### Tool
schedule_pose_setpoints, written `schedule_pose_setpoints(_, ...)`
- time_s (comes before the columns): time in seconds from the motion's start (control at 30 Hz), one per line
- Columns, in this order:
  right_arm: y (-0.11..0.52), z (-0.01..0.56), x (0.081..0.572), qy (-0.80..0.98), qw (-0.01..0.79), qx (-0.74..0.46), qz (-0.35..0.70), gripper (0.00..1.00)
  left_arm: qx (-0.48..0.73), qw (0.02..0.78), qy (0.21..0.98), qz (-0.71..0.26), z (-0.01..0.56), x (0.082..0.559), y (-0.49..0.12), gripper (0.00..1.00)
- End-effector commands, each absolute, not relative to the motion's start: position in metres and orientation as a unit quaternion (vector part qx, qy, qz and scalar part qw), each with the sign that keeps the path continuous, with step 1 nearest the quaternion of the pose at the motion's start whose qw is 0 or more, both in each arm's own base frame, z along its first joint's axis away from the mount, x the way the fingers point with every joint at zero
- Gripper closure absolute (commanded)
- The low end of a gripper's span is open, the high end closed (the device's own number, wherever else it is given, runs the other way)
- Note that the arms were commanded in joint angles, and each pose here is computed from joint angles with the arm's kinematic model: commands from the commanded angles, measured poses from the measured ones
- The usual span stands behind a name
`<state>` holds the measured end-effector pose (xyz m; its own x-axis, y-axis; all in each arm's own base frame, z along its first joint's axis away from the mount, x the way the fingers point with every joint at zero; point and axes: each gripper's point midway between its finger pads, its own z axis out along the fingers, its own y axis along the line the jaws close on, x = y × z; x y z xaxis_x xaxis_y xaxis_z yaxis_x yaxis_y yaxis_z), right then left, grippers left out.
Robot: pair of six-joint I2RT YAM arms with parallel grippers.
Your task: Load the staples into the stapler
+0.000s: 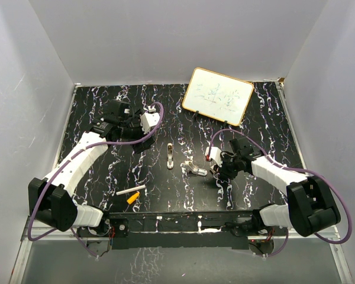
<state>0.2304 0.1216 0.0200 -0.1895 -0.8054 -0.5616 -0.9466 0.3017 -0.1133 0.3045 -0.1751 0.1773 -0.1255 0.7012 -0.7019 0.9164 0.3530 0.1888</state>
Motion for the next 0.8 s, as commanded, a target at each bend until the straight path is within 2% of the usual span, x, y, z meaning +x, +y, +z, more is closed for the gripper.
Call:
schedule_pose_setpoints(0.0, 0.105, 0.008, 0.214, 0.770, 0.216, -0.588, 0.118, 0.69, 0.551, 0.377, 0.730, -0.146, 0.187, 0.301, -0.173, 0.16)
schedule_pose_setpoints(0.27, 0.108, 0.004, 0.212, 0.771, 0.211, -0.587, 0.128, 0.70, 0.551, 0.377, 0.730, -0.144, 0.187, 0.301, -0.173, 0.16)
schedule_pose_setpoints(0.53, 0.113, 0.005, 0.217, 0.772, 0.226, -0.579, 0.134, 0.80, 0.544, 0.378, 0.734, -0.148, 0.187, 0.301, -0.174, 0.15)
schedule_pose_setpoints(0.63, 0.115, 0.009, 0.218, 0.770, 0.232, -0.579, 0.138, 0.85, 0.534, 0.385, 0.738, -0.151, 0.191, 0.304, -0.175, 0.12)
schedule_pose_setpoints(0.73, 0.118, 0.016, 0.218, 0.767, 0.237, -0.579, 0.142, 0.88, 0.516, 0.391, 0.748, -0.146, 0.197, 0.308, -0.174, 0.03)
schedule_pose_setpoints(0.77, 0.119, 0.020, 0.218, 0.766, 0.240, -0.578, 0.145, 0.89, 0.510, 0.393, 0.751, -0.143, 0.199, 0.310, -0.173, 0.03)
